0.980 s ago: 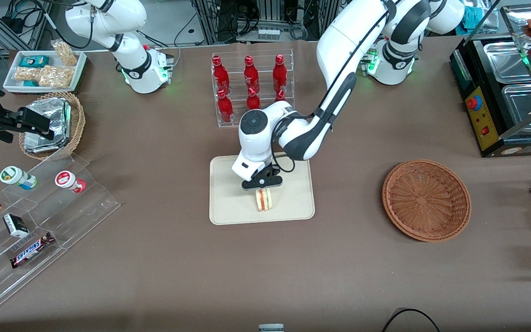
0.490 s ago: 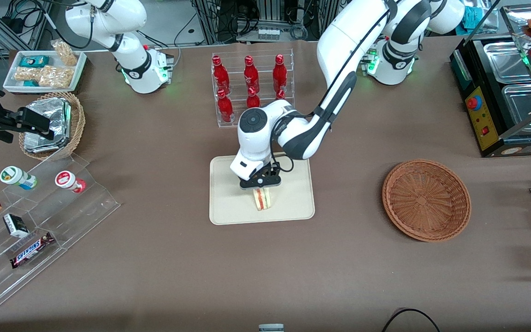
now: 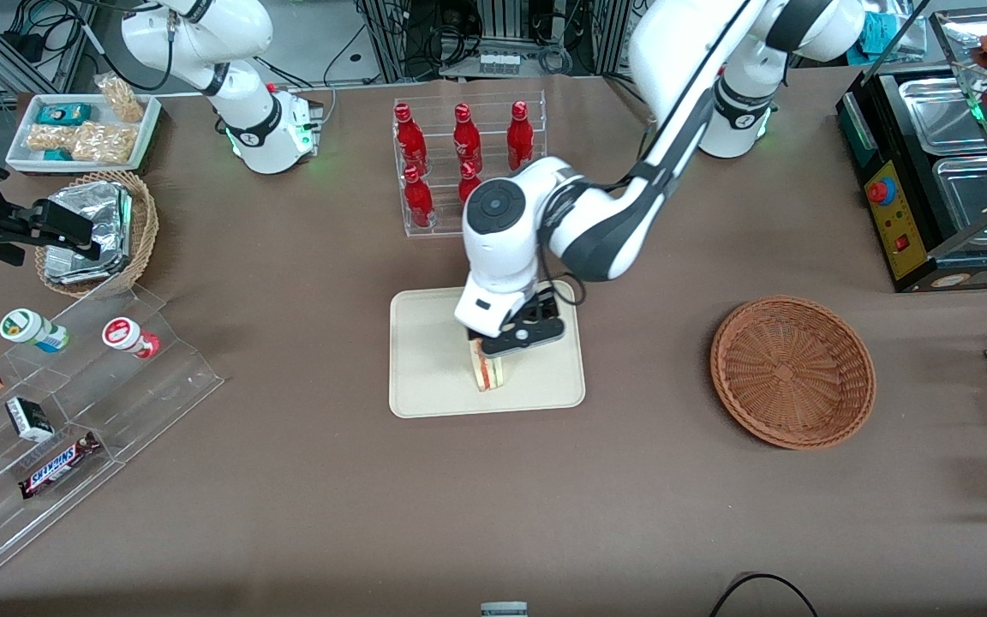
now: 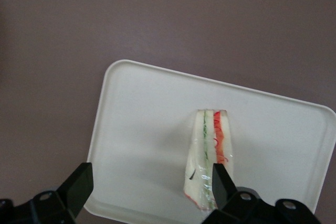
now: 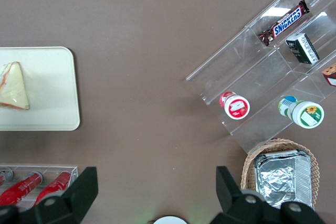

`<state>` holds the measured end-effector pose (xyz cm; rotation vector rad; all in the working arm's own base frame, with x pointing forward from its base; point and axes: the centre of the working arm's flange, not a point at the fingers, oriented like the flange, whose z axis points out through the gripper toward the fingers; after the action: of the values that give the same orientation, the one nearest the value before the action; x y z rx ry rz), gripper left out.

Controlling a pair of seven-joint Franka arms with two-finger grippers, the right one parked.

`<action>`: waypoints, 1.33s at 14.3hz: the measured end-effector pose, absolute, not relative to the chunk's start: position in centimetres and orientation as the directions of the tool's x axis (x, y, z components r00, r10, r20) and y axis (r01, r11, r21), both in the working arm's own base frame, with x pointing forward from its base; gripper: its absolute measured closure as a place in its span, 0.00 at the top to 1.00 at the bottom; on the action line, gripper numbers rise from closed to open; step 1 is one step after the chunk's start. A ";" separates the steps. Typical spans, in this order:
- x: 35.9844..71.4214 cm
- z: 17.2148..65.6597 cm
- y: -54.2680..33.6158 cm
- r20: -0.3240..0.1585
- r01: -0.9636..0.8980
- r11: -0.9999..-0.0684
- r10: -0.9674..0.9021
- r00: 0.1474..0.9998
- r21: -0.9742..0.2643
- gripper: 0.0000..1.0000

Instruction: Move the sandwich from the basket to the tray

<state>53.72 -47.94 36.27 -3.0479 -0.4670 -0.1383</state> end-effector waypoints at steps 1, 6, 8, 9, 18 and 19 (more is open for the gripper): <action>54.7 37.3 -46.1 0.098 0.324 -0.945 0.318 0.943 -0.044 1.00; 57.4 39.3 -34.9 0.028 0.271 -0.960 0.270 0.962 -0.066 1.00; 57.9 40.4 -29.9 -0.002 0.231 -0.971 0.231 0.973 -0.065 1.00; 57.8 41.1 -27.6 -0.024 0.213 -0.975 0.215 0.976 -0.067 1.00; 54.7 51.9 -11.1 -0.200 -0.024 -0.999 -0.018 0.980 -0.028 1.00; 54.4 52.9 -9.5 -0.201 -0.050 -0.999 -0.045 0.979 -0.020 1.00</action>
<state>54.39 -9.53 52.88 -3.1003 0.0752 0.3135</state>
